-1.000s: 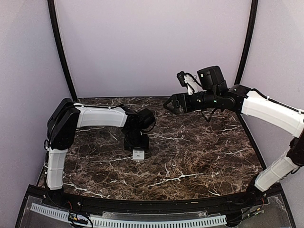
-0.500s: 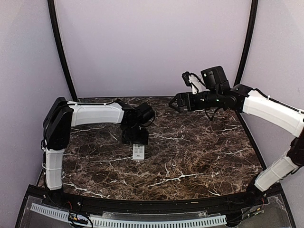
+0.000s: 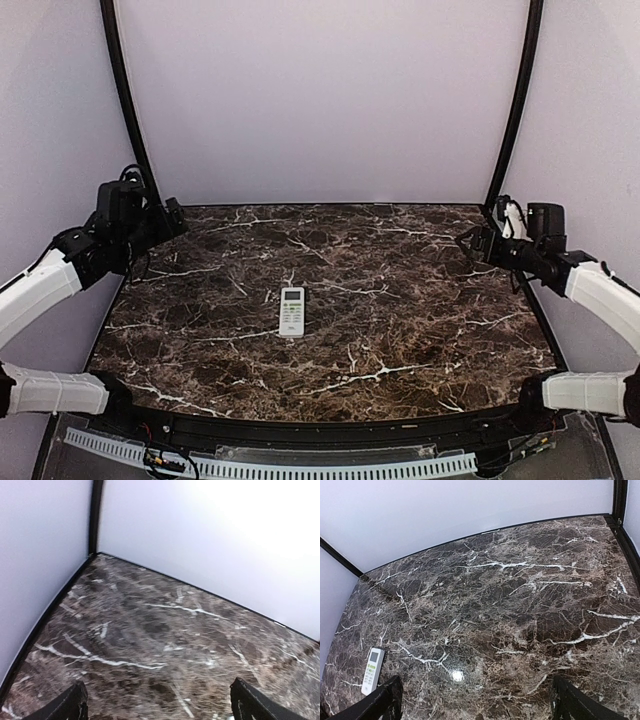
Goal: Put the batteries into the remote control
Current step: Reset both arms
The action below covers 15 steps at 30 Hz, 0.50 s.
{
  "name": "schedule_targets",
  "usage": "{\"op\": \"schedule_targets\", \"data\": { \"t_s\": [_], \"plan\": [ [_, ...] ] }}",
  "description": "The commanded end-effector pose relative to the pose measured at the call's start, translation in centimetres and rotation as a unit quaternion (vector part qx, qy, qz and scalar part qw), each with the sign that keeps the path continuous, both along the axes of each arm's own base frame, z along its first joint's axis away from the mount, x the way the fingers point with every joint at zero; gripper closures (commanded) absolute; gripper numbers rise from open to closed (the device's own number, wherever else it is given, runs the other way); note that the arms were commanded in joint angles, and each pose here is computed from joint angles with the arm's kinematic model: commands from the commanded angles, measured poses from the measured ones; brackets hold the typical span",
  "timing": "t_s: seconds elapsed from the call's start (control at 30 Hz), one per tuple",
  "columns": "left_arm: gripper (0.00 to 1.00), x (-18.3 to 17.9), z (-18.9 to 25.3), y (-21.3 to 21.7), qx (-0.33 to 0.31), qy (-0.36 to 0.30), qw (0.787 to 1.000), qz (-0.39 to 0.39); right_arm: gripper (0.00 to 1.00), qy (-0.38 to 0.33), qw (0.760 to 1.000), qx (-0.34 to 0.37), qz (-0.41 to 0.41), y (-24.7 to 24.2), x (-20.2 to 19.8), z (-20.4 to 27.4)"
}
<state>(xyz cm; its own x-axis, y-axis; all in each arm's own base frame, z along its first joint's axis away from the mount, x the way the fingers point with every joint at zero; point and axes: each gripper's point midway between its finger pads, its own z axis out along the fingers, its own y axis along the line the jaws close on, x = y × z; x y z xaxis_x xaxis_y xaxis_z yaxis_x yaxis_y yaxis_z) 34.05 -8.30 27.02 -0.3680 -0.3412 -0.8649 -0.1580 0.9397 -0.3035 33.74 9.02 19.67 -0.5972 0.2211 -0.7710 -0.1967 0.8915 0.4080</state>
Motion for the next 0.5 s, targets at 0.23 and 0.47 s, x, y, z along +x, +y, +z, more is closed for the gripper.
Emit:
{"op": "schedule_targets", "data": {
  "t_s": [0.23,0.47],
  "plan": [
    [0.01,-3.6,-10.8,11.1,0.023,0.072,0.977,0.197,0.02,-0.137,0.986,-0.023,-0.093,-4.0,-4.2,0.6],
    [0.01,-3.6,-10.4,10.9,0.028,0.048,0.981,0.186,0.01,-0.171,0.979,-0.026,-0.108,-4.8,-5.6,1.5]
  ]
}}
